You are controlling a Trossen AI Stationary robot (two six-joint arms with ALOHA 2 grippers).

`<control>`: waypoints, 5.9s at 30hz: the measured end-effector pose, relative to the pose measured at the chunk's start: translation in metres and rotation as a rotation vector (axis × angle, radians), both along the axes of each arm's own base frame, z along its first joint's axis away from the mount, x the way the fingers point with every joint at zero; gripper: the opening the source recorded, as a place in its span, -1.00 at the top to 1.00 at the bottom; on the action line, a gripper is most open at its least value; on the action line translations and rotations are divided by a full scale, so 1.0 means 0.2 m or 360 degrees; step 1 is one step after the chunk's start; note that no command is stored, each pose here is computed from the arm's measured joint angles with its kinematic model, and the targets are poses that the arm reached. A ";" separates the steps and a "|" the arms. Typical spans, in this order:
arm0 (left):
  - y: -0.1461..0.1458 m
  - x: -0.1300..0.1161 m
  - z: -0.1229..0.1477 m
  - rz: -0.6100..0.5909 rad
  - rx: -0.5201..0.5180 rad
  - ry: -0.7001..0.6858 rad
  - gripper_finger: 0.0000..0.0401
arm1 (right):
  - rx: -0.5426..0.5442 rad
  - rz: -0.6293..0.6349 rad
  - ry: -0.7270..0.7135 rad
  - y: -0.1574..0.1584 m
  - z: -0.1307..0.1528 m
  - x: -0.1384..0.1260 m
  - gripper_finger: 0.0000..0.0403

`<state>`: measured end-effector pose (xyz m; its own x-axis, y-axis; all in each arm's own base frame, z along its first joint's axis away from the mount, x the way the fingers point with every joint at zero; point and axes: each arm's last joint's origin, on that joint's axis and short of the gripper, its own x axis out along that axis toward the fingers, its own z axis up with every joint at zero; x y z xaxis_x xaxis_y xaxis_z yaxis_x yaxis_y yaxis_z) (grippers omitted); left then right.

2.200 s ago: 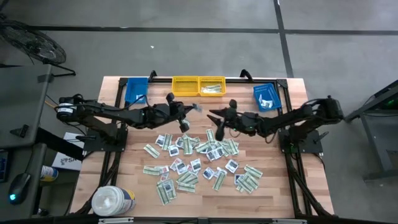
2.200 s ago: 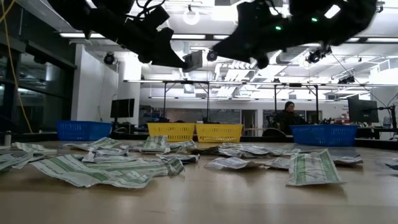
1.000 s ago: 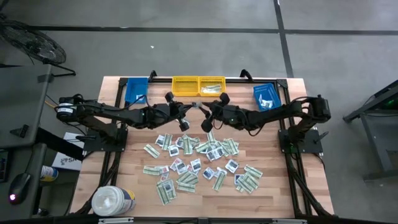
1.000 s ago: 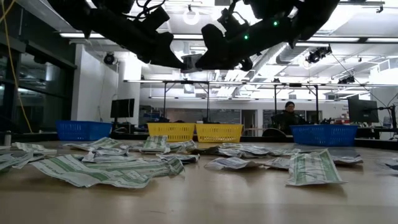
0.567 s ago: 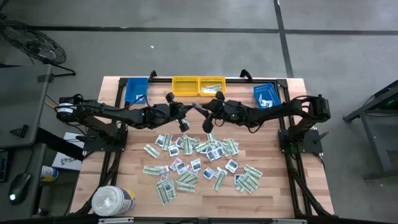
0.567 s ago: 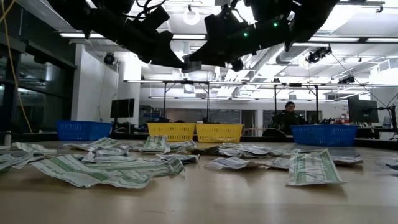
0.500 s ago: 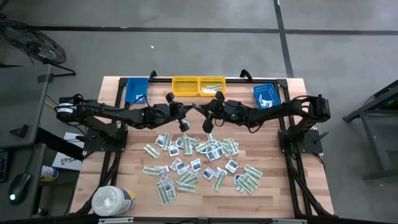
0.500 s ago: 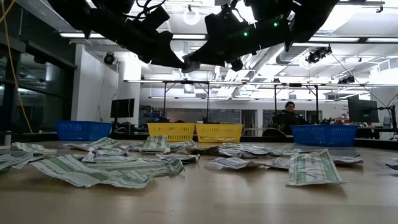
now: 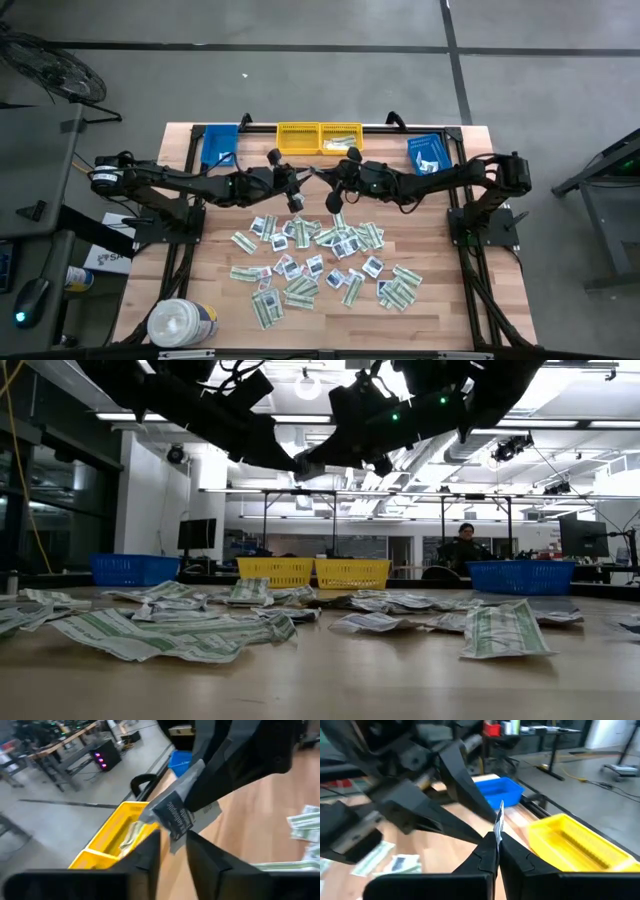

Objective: Pick & Place First Aid Supplies
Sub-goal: Put the black towelette pack into the right blue bin, then put the green bandage pack into the right yellow bin

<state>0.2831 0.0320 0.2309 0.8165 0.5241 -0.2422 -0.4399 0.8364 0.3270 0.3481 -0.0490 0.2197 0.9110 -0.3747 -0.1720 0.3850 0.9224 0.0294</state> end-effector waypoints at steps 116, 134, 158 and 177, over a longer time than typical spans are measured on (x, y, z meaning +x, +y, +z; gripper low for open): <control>0.60 -0.28 -0.52 0.0399 -0.2012 0.0409 0.04 | 0.0137 -0.0319 0.0820 0.03 0.14 -0.44 0.05; 0.60 -0.25 -0.64 0.0325 -0.2258 0.0435 0.04 | 0.0115 -0.0296 0.0832 0.04 0.14 -0.44 0.05; 0.60 -0.25 -0.65 0.0380 -0.2219 0.0454 0.78 | 0.0108 -0.0292 0.0881 0.04 0.13 -0.45 0.05; 0.60 -0.24 -0.58 0.0197 -0.2144 0.0393 1.00 | 0.0123 -0.0293 0.0879 0.04 0.13 -0.45 0.05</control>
